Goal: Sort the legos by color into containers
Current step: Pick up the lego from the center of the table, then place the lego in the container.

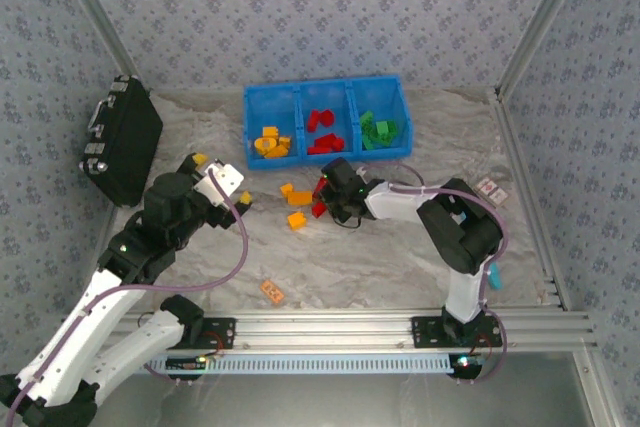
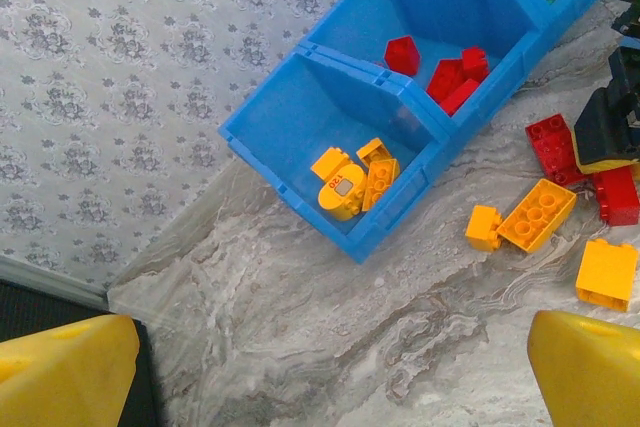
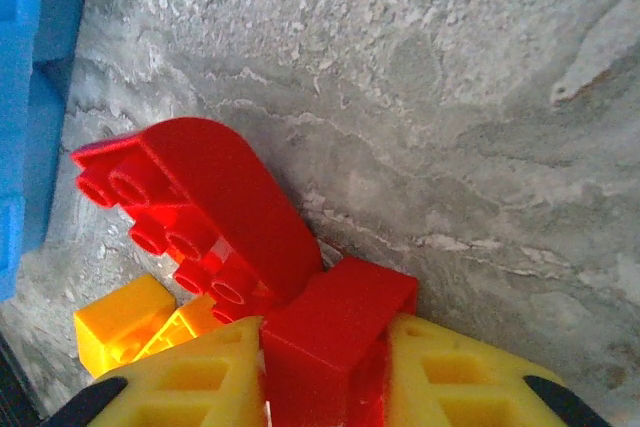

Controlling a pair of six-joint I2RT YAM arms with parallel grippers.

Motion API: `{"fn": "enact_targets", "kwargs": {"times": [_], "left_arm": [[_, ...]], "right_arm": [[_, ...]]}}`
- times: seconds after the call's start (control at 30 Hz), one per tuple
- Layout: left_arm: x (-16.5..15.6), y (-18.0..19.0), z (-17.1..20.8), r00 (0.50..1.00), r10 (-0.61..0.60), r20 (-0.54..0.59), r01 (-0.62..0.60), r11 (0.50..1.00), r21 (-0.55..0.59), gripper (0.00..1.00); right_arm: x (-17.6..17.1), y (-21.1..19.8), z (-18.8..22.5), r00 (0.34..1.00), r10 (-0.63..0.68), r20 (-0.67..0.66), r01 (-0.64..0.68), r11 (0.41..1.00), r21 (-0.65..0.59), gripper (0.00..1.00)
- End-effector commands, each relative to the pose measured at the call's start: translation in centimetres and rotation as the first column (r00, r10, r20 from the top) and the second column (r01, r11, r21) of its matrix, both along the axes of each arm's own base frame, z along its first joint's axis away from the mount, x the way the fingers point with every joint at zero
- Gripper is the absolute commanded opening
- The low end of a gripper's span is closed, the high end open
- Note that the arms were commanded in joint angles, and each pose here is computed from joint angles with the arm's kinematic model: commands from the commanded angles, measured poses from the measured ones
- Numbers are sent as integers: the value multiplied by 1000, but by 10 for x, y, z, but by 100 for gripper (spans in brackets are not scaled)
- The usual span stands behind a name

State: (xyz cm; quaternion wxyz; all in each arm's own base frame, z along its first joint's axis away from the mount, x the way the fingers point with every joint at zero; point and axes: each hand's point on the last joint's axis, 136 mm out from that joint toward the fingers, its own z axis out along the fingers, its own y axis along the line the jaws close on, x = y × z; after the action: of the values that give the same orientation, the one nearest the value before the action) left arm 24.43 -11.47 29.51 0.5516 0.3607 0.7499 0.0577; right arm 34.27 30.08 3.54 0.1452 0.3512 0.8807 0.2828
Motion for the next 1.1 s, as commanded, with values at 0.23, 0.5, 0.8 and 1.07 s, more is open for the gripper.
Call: {"fn": "enact_targets", "kwargs": {"times": [0.23, 0.5, 0.8, 1.07], "left_arm": [[0, -1, 4, 1000, -5, 14, 6, 1000, -1, 100], [2, -3, 3, 1000, -7, 7, 7, 1000, 3, 100], [2, -1, -2, 1000, 2, -8, -2, 1000, 20, 100], [6, -11, -17, 998, -35, -52, 37, 999, 30, 100]], "right_arm": [[-1, -37, 25, 990, 134, -45, -140, 972, -188, 20], [44, -38, 97, 973, 220, 73, -199, 954, -226, 18], [121, -26, 137, 915, 351, 201, -281, 909, -308, 18], [163, -16, 133, 844, 508, 171, -383, 795, -471, 19]]}}
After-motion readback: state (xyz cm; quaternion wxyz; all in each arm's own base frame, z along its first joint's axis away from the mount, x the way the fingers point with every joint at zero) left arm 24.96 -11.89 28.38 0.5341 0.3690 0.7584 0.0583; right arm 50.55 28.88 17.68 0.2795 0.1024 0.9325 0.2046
